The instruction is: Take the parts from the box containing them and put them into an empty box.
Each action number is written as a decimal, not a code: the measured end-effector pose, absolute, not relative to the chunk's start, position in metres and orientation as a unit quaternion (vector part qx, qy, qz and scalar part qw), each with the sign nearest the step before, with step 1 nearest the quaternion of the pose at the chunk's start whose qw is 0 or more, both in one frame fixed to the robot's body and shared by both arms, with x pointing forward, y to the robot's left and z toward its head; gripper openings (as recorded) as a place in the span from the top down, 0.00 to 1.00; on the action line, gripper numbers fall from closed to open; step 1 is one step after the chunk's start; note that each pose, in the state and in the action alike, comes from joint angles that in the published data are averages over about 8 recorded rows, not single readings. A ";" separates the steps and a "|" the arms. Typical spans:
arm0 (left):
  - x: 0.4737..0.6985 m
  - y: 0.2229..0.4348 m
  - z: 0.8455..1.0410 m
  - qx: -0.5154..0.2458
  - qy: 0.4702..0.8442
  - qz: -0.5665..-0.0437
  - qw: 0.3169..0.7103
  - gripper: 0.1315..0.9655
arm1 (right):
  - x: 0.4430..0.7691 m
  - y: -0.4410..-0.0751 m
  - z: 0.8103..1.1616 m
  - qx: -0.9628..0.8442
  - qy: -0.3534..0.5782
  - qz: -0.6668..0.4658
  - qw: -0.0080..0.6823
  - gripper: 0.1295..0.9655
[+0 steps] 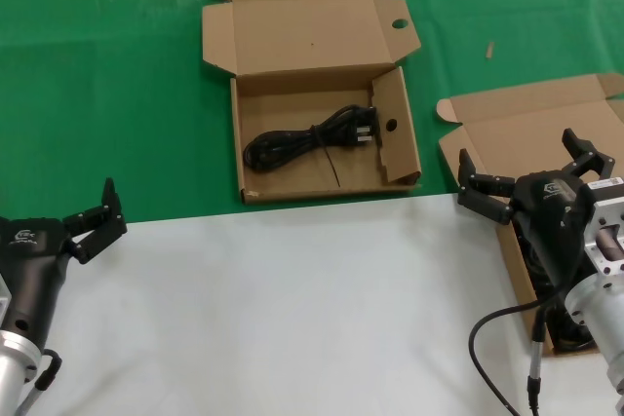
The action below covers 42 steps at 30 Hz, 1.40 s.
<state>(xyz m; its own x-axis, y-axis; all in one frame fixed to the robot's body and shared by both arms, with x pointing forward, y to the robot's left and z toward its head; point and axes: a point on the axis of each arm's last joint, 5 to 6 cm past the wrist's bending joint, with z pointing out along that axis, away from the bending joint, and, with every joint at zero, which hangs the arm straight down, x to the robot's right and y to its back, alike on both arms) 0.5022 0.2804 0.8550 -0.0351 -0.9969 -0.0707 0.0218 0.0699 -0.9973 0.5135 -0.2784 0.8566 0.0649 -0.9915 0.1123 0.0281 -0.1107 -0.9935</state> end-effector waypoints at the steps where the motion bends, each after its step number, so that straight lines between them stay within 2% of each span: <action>1: 0.502 0.280 0.855 -0.468 0.521 -0.496 0.513 0.00 | 0.513 -0.278 0.857 -0.537 0.448 -0.516 0.494 0.00; 42: 0.502 0.280 0.855 -0.468 0.521 -0.496 0.513 0.00 | 0.513 -0.278 0.857 -0.537 0.448 -0.516 0.494 0.00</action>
<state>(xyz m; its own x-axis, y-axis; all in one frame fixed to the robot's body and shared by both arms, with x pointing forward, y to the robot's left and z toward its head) 0.5022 0.2804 0.8550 -0.0351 -0.9969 -0.0707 0.0218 0.0699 -0.9973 0.5135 -0.2784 0.8566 0.0649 -0.9915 0.1123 0.0281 -0.1107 -0.9935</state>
